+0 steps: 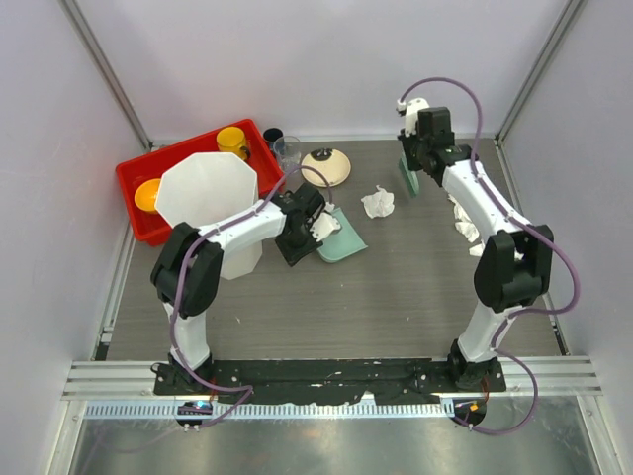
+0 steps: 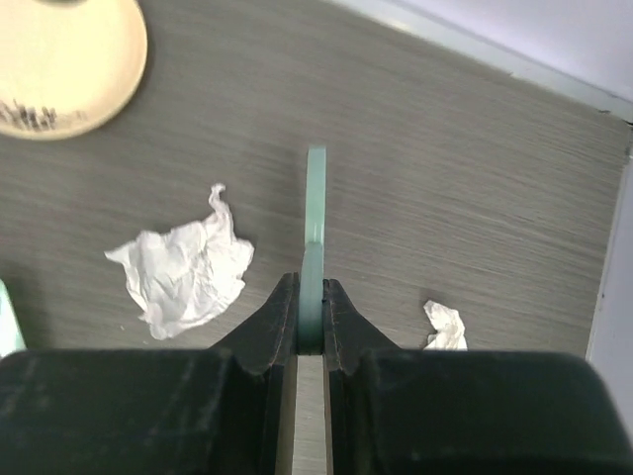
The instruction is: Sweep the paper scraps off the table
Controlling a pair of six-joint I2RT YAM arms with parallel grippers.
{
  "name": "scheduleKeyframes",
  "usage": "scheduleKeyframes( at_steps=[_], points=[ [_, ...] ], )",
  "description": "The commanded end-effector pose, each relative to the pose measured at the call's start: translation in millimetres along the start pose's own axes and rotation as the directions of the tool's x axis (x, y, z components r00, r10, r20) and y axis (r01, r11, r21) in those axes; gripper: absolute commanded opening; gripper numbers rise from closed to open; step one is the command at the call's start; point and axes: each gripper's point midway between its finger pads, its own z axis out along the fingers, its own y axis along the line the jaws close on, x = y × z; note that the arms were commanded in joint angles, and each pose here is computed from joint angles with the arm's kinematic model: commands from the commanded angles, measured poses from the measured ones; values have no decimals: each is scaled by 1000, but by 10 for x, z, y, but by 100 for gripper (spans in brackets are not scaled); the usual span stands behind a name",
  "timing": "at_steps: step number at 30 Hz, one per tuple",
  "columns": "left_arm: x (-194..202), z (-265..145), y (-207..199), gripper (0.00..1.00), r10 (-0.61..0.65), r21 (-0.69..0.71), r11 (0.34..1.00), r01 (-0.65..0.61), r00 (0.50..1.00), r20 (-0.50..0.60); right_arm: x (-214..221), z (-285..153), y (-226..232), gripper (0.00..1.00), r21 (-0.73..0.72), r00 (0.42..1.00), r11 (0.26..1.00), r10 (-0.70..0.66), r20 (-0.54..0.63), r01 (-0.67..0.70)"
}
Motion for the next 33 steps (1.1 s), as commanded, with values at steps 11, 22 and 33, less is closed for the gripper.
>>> scheduleKeyframes(
  at_steps=[11,22,33],
  points=[
    [-199,154,359,0,44,-73,996,-55,990,-135,202,-44,936,1,-374,991,918,-128,29,130],
    [-351,256,288,0,47,-17,999,-49,995,-83,74,-588,1387,1,-573,971,792,235,-33,-211],
    [-671,-212,162,0,31,15,999,-34,984,175,-400,-1160,618,1,-270,957,947,225,181,-172]
  ],
)
